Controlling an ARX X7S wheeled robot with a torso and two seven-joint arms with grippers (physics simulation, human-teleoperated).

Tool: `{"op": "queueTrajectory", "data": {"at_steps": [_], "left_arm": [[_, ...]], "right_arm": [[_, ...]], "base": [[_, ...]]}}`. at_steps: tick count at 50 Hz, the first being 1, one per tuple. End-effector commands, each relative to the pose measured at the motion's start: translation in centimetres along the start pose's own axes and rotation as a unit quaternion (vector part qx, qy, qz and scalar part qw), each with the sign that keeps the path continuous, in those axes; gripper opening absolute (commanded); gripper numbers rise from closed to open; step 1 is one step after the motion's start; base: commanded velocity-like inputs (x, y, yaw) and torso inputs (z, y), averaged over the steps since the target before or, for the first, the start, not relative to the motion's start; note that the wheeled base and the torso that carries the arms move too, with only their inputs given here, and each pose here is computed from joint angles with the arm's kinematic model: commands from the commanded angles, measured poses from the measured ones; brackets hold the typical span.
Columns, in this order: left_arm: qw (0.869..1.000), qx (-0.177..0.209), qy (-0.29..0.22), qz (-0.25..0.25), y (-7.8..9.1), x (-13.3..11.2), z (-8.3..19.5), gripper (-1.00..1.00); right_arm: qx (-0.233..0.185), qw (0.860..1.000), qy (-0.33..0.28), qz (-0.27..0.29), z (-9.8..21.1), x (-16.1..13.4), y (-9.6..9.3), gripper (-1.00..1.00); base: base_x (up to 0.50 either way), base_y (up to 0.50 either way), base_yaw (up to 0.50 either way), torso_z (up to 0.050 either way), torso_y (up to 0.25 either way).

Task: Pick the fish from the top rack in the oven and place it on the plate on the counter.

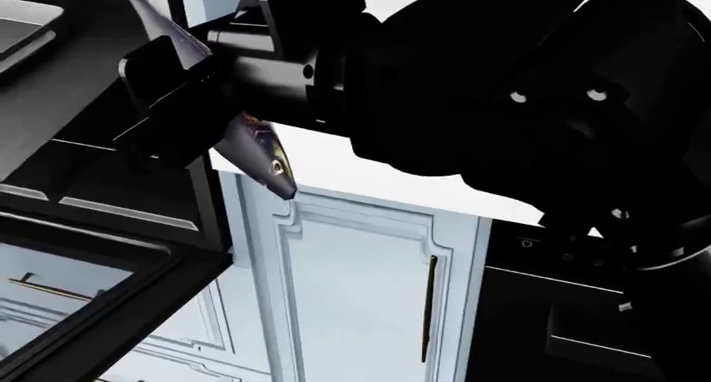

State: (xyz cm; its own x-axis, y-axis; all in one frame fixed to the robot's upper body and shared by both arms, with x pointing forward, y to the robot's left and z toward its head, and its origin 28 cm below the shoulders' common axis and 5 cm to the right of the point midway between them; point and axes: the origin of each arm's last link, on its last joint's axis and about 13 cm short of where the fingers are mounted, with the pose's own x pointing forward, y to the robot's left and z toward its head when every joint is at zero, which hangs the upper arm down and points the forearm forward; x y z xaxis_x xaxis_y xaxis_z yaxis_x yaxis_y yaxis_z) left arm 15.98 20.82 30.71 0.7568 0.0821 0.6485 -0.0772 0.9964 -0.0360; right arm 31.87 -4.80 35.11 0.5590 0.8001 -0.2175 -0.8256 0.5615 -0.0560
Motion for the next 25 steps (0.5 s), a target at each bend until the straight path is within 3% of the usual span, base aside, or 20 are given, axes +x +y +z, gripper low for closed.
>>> {"op": "queueTrajectory", "data": {"at_steps": [1,22,25], "left_arm": [[1.0,-0.001,0.001,0.0,-0.02,-0.04,-0.03,1.0],[1.0,-0.001,0.002,0.001,-0.01,-0.13,-0.11,1.0],[1.0,-0.001,0.001,0.0,-0.03,-0.08,-0.11,1.0]], "right_arm": [[-0.002,1.0,-0.008,0.001,0.06,-0.03,-0.06,-1.0],[0.002,1.0,-0.007,0.003,0.04,-0.04,0.01,-1.0],[0.004,1.0,-0.007,0.002,0.08,0.0,-0.1,-1.0]], "base": [[0.0,0.0,0.0,0.0,0.0],[0.0,0.0,0.0,0.0,0.0],[0.28,-0.37,0.0,0.0,0.0]]}}
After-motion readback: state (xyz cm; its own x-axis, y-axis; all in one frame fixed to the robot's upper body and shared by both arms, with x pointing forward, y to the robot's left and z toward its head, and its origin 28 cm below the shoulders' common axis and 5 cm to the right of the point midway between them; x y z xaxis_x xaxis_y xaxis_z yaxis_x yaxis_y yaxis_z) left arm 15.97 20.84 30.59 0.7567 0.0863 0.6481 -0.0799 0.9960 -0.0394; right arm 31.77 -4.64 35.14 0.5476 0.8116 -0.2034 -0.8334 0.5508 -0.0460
